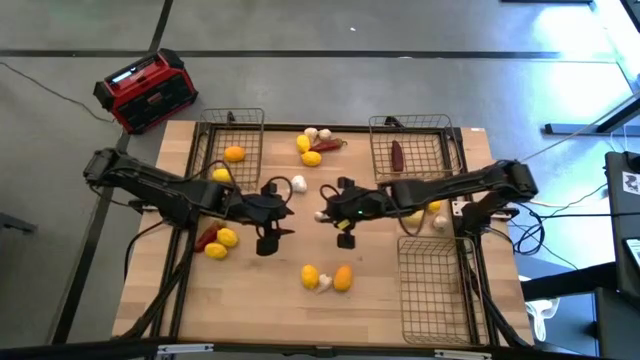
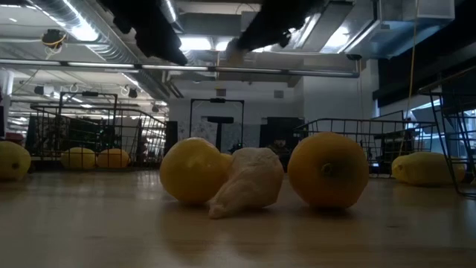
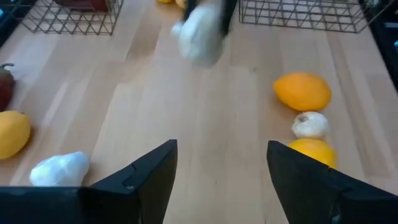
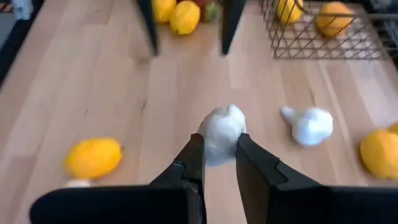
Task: Sort produce into baskets
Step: Put the white garlic into the bottom wire basket, then put the yellow lemon into the top left wire basket
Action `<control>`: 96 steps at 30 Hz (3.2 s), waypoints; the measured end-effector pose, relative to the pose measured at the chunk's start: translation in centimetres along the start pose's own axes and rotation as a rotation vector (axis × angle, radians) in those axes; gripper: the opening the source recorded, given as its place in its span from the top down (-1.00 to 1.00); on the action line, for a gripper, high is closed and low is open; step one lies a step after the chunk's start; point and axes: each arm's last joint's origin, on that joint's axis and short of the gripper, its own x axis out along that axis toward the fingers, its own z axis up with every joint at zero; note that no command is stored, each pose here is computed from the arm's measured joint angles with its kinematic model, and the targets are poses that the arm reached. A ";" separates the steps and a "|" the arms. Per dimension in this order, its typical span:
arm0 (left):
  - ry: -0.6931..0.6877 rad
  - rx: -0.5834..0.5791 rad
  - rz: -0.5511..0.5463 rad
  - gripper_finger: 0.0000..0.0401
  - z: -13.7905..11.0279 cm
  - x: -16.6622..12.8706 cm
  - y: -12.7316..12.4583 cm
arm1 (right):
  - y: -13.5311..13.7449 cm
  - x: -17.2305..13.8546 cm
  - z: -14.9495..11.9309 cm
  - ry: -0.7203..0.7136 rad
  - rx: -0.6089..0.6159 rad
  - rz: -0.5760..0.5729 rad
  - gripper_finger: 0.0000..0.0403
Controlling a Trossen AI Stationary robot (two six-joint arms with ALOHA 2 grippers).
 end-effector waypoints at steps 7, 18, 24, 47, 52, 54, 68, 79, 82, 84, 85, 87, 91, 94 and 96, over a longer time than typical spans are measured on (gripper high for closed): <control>0.008 -0.002 0.013 -0.21 -0.1 0.0 0.1 | 3.0 -5.7 -1.7 0.159 0.050 0.074 0.71; -0.036 -0.016 0.008 -0.21 0.3 0.0 0.0 | 7.9 -13.6 -5.8 0.404 0.263 0.092 0.71; -0.030 -0.030 0.009 -0.21 0.2 0.0 0.0 | 10.7 -15.8 -8.4 0.529 0.387 -0.006 0.71; -0.028 -0.031 0.010 -0.21 0.2 0.1 0.0 | 12.0 -10.6 -22.0 0.671 0.704 -0.302 0.71; -0.028 -0.026 0.010 -0.21 0.2 0.1 0.0 | 11.8 -10.3 -22.6 0.664 0.754 -0.324 0.71; -0.027 -0.032 0.010 -0.21 0.2 0.1 0.0 | 11.8 -10.1 -22.9 0.662 0.774 -0.331 0.70; -0.024 -0.026 0.011 -0.21 0.2 0.1 0.0 | 12.2 -10.5 -22.0 0.677 0.822 -0.315 0.12; -0.025 -0.028 0.011 -0.21 0.2 0.1 0.0 | 13.0 -16.7 -12.2 0.501 0.694 -0.203 0.06; -0.024 -0.026 0.011 -0.21 0.2 0.1 0.0 | 13.1 -18.2 -9.4 0.331 0.602 -0.125 0.06; -0.024 -0.026 0.010 -0.21 0.2 0.1 0.0 | 13.3 -18.6 -8.1 0.202 0.523 -0.090 0.06; -0.024 -0.026 0.010 -0.21 0.2 0.1 0.0 | 13.3 -18.4 -7.6 0.137 0.486 -0.086 0.06; -0.024 -0.026 0.010 -0.21 0.2 0.1 0.0 | 13.3 -17.9 -6.8 0.046 0.415 -0.084 0.06; -0.024 -0.025 0.011 -0.21 0.2 0.1 0.0 | 12.6 -16.0 -5.8 -0.049 0.328 -0.118 0.06; -0.024 -0.025 0.010 -0.21 0.2 0.1 0.0 | 11.9 -14.1 -5.5 -0.053 0.271 -0.131 0.06; -0.024 -0.025 0.010 -0.21 0.2 0.1 0.0 | 11.4 -12.6 -5.4 -0.019 0.238 -0.101 0.06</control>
